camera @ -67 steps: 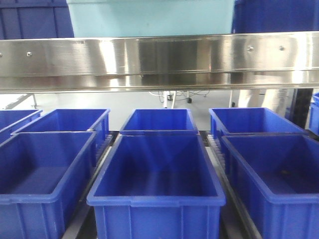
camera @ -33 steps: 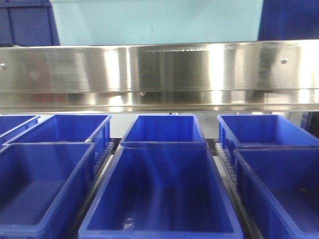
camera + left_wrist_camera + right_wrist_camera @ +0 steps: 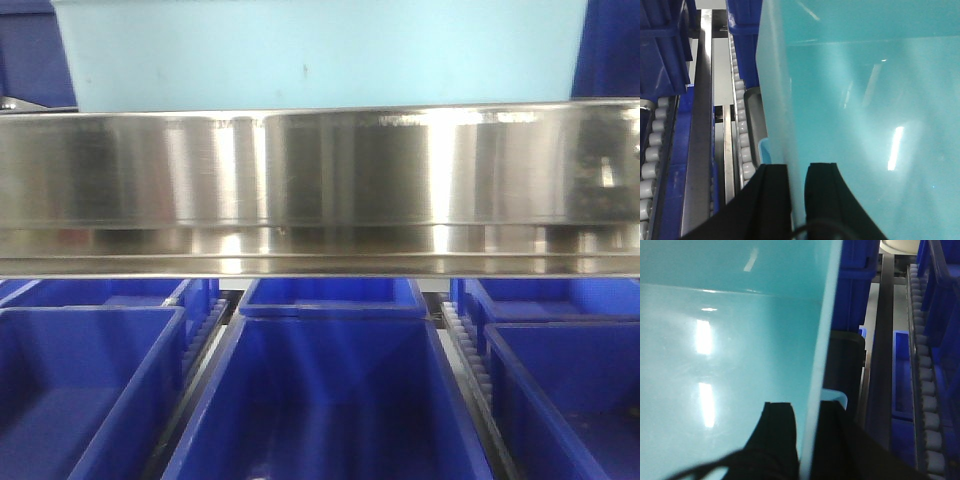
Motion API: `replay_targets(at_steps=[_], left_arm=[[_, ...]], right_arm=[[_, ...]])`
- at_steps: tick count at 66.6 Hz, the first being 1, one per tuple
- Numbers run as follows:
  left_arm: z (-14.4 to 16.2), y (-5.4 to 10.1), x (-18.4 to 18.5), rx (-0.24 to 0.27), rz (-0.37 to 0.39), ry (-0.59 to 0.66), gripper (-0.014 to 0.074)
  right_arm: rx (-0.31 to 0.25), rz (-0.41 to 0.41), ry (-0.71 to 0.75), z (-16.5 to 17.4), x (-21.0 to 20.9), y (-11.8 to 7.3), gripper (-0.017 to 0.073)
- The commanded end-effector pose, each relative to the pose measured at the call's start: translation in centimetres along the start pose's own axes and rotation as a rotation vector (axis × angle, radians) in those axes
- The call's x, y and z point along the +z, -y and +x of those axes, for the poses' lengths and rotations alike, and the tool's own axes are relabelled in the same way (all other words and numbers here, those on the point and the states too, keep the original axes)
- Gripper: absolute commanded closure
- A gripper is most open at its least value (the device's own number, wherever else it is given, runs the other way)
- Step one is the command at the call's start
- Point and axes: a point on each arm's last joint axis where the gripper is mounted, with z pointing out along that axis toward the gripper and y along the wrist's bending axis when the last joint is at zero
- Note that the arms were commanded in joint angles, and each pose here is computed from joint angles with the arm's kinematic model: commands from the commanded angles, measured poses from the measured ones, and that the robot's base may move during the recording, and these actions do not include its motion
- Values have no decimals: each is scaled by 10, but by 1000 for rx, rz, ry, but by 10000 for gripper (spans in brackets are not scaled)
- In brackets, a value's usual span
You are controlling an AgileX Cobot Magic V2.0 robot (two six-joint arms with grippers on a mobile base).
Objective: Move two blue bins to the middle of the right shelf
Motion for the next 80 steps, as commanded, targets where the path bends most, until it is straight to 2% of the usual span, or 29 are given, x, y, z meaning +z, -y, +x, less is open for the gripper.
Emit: replay_targets(at_steps=[1,80], left_arm=[[-7,8,-11,-13,70,62,705],[-7,8,-11,-13,70,62,705]], right_arm=[[-14,-10,63,-7,-6,-1,711],[-14,-10,63,-7,-6,-1,711]])
